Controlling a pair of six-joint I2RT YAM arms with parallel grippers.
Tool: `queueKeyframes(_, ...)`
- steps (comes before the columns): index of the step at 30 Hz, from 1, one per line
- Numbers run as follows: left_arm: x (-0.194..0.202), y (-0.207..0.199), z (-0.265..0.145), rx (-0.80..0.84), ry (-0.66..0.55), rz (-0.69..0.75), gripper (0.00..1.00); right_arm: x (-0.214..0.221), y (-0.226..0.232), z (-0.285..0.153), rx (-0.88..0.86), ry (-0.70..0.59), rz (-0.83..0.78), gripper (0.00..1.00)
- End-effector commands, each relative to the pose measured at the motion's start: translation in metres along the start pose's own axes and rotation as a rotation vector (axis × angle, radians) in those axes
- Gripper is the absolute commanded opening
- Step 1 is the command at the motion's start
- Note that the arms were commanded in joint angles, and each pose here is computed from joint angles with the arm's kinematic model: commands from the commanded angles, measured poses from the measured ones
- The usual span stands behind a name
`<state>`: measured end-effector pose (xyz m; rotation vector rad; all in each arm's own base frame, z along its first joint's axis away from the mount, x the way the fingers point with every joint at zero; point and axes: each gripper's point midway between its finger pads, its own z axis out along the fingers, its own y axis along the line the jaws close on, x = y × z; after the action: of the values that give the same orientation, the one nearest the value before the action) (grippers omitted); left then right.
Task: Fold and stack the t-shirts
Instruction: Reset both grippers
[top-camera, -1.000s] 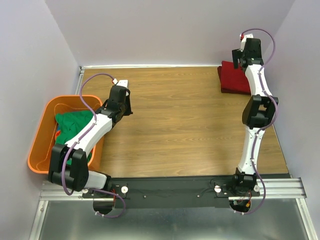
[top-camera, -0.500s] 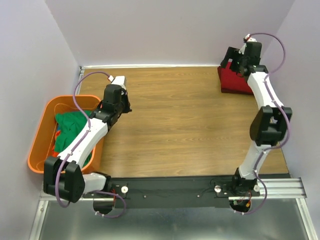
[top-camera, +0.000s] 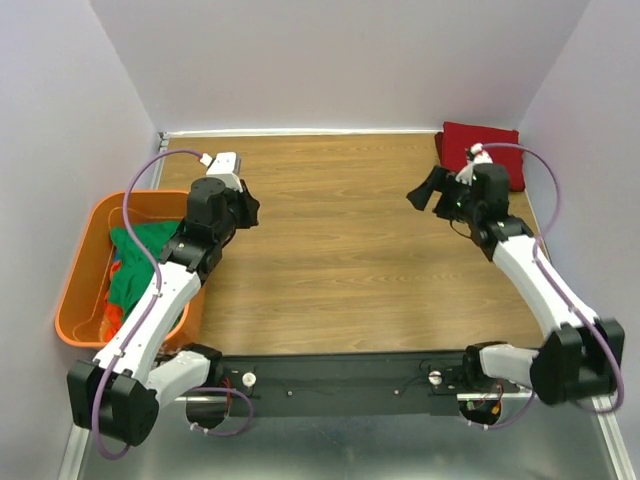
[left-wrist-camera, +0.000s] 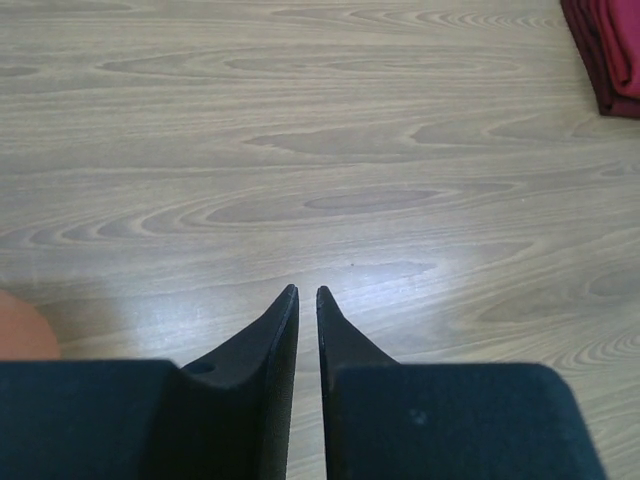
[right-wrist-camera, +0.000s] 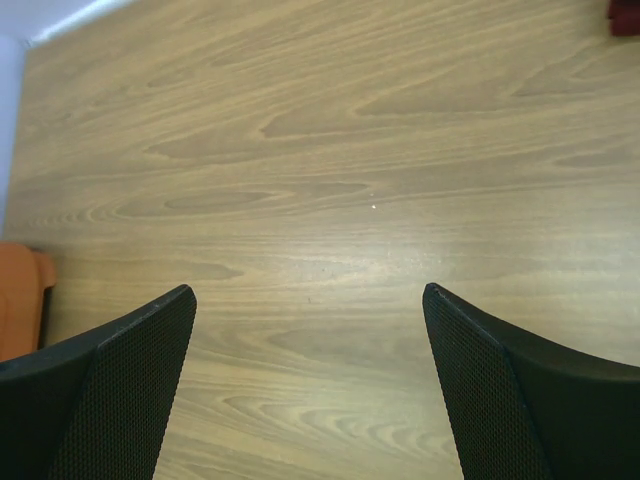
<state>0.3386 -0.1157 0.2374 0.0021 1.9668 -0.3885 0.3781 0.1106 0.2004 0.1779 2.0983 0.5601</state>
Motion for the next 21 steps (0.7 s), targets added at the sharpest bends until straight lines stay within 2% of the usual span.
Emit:
queueKeyframes(1, -0.013, -0.004, -0.015, 0.024, -0.059, -0.012, 0.21, -0.007, -0.008, -0.03, 0.044, -0.128, 0.03, 1.0)
queueKeyframes(6, -0.008, -0.007, -0.023, 0.043, -0.067, -0.034, 0.21, -0.005, -0.004, -0.046, 0.024, -0.149, 0.016, 1.0)
queueKeyframes(21, -0.015, -0.006, -0.035, 0.038, -0.107, -0.035, 0.23, -0.001, -0.02, -0.045, 0.1, -0.146, 0.034, 1.0)
